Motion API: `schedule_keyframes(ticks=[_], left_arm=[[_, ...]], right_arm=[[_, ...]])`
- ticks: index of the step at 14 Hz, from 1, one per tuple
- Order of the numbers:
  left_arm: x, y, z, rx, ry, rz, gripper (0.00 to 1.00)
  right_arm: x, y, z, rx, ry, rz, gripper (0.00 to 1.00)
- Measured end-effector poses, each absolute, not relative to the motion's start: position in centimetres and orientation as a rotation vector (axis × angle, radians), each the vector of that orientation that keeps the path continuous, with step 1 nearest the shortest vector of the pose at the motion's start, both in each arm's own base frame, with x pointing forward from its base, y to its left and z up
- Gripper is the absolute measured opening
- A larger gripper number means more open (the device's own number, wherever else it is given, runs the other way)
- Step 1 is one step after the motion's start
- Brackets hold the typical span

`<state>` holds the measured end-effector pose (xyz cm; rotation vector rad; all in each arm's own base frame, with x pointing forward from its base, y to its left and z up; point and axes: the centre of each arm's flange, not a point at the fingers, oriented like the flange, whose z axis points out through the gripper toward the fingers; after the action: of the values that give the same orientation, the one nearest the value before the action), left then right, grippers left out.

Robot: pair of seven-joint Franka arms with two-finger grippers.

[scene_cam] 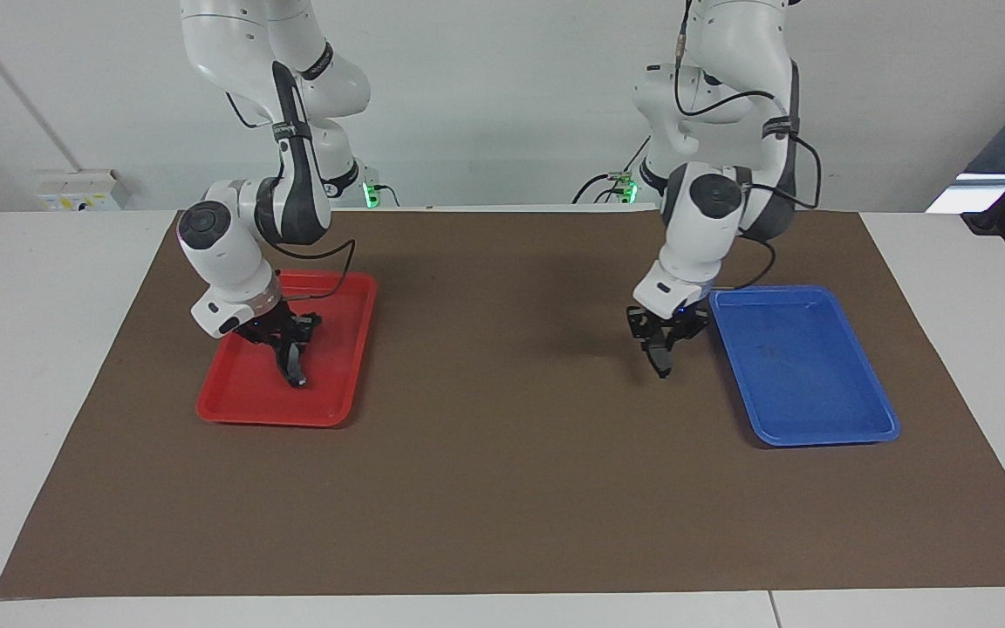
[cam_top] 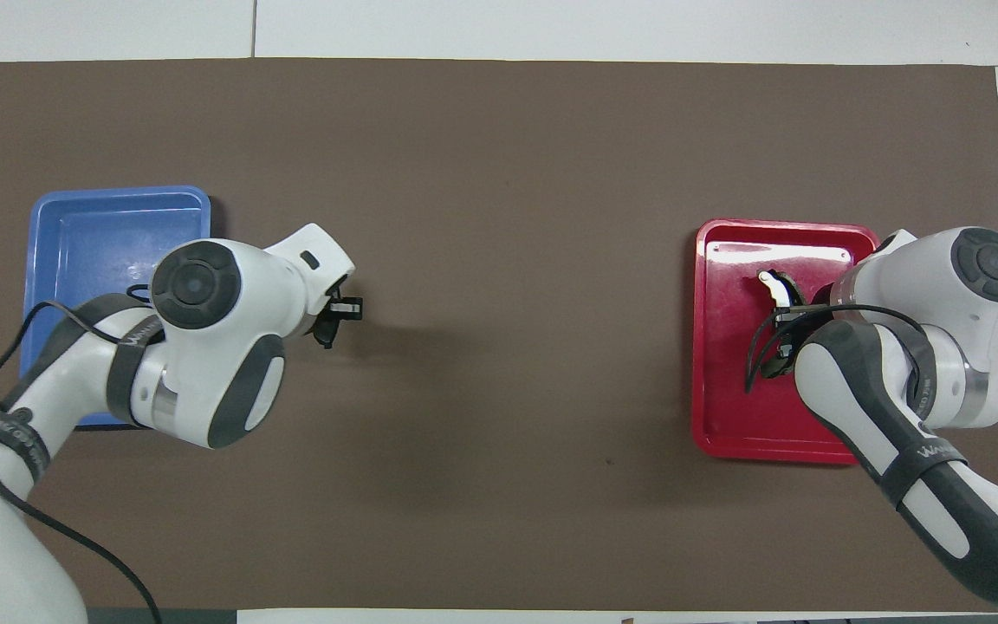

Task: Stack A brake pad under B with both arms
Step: 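Place the dark pad mid-table with the left gripper while the right gripper lifts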

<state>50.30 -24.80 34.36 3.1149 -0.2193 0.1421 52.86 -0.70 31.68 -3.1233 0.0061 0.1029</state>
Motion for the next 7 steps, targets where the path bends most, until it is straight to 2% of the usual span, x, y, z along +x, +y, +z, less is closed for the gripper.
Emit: schedule_keyframes(ticks=[2, 4, 7], left_arm=[[48.5, -30.7, 32.9, 3.096, -0.214, 0.148, 0.41], [48.1, -35.4, 32.0, 3.081, -0.198, 0.151, 0.41], [47.6, -40.2, 30.4, 3.069, -0.243, 0.143, 0.41]], right_arm=[[54.3, -0.7, 34.4, -3.120, 0.003, 0.123, 0.42], [55.3, -0.6, 36.5, -3.120, -0.001, 0.114, 0.42], [55.6, -0.2, 37.4, -3.119, -0.012, 0.109, 0.42]])
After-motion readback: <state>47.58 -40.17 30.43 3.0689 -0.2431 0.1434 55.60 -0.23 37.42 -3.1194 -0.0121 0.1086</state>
